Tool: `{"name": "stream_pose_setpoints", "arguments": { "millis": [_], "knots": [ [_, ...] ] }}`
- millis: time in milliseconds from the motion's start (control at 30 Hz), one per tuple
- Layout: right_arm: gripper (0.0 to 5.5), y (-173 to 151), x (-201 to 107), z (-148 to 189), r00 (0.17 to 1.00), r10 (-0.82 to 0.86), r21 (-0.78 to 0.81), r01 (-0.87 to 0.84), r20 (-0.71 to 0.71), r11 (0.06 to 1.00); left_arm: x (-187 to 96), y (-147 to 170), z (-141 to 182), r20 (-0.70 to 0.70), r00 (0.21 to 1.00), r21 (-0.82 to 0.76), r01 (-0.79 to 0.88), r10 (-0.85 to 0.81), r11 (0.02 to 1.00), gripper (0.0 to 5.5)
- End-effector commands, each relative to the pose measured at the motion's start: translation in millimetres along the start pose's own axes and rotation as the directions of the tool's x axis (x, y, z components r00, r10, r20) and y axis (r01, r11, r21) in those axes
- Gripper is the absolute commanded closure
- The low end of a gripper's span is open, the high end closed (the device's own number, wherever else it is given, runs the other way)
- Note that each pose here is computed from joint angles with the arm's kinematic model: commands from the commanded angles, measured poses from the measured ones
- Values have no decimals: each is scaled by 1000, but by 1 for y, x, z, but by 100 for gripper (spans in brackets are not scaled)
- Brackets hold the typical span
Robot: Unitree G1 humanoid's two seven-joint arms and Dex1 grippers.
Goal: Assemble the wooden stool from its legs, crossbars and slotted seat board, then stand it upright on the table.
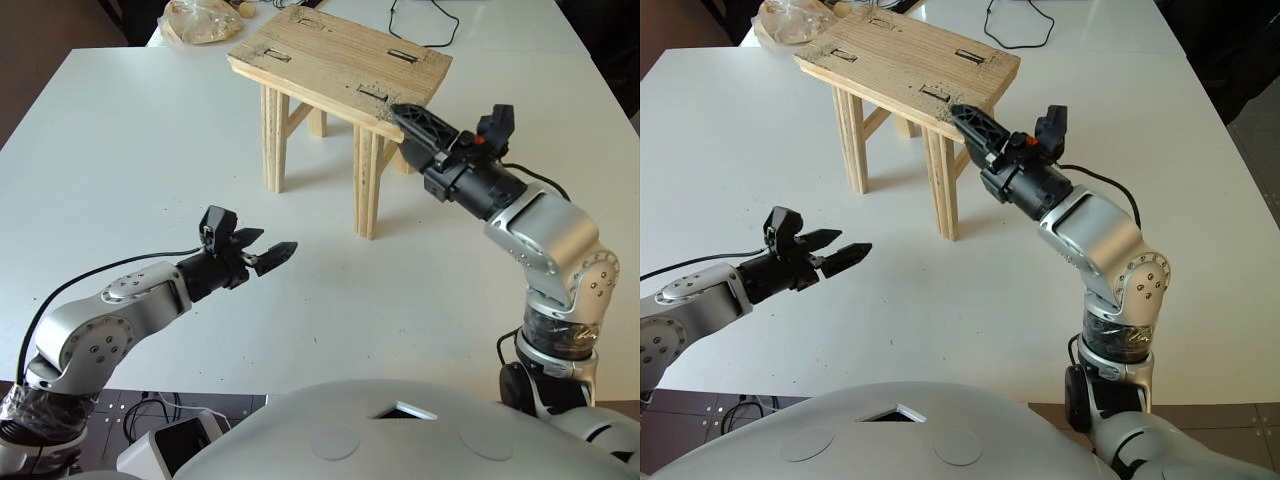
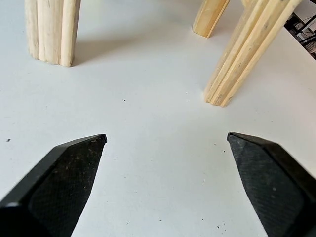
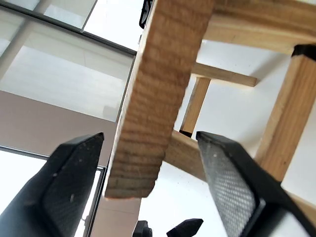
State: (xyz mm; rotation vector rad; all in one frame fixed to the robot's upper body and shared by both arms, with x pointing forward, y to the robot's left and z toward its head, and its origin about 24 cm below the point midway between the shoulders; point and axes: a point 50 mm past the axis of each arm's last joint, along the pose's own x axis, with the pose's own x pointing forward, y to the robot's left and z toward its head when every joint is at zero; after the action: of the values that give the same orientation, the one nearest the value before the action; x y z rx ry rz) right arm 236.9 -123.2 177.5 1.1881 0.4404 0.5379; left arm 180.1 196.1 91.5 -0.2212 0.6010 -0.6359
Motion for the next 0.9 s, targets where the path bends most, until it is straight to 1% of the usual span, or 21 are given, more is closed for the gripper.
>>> {"name": "stream_pose_setpoints", "arguments": {
  "millis": [33, 100, 167, 267, 333, 433, 500, 567, 600, 667, 733, 767, 833, 900],
  "knots": [
    [207, 12, 5, 12, 997, 35, 51, -39, 70, 998, -2, -2, 0, -10, 1000, 20, 19, -19, 1000, 101],
    [207, 18, 5, 15, 993, 59, 80, -67, 100, 994, -3, -1, 1, -3, 1000, 18, 23, -22, 1000, 101],
    [207, 15, 3, 20, 992, 57, 67, -64, 109, 996, -4, 0, 1, 5, 1000, 11, 23, -23, 1000, 101],
    [207, -7, -4, 31, 996, -17, 13, 16, 83, 1000, -2, 5, 0, 23, 1000, 5, -14, 13, 1000, 101],
    [207, -32, -12, 38, 992, -113, 3, 113, 57, 994, 1, 9, 1, 41, 998, 12, -53, 53, 999, 101],
    [207, -57, -22, 48, 979, -196, 47, 193, 58, 980, 5, 14, 3, 63, 994, 37, -96, 94, 995, 101],
    [207, -63, -25, 52, 975, -210, 52, 206, 71, 977, 6, 18, 3, 74, 990, 59, -126, 121, 990, 101],
    [207, -71, -27, 57, 963, -249, 29, 247, 100, 968, 8, 23, 4, 104, 983, 84, -163, 154, 983, 101],
    [207, -77, -28, 58, 951, -286, -6, 289, 118, 957, 10, 25, 5, 128, 976, 103, -191, 177, 976, 101],
    [207, -93, -29, 62, 924, -343, 2, 347, 168, 938, 15, 29, 6, 169, 961, 155, -245, 219, 957, 101],
    [207, -99, -30, 65, 906, -362, -98, 390, 222, 916, 20, 31, 3, 192, 952, 194, -275, 239, 942, 101],
    [207, -105, -30, 64, 895, -377, -146, 417, 240, 897, 22, 34, 2, 206, 945, 205, -296, 255, 933, 101],
    [207, -120, -27, 64, 840, -417, -416, 537, 348, 734, 26, 42, 1, 263, 913, 155, -359, 312, 920, 101],
    [207, -144, -29, 56, 792, -446, -574, 610, 418, 546, 31, 54, -5, 286, 878, 146, -435, 383, 888, 101]
  ]
}}
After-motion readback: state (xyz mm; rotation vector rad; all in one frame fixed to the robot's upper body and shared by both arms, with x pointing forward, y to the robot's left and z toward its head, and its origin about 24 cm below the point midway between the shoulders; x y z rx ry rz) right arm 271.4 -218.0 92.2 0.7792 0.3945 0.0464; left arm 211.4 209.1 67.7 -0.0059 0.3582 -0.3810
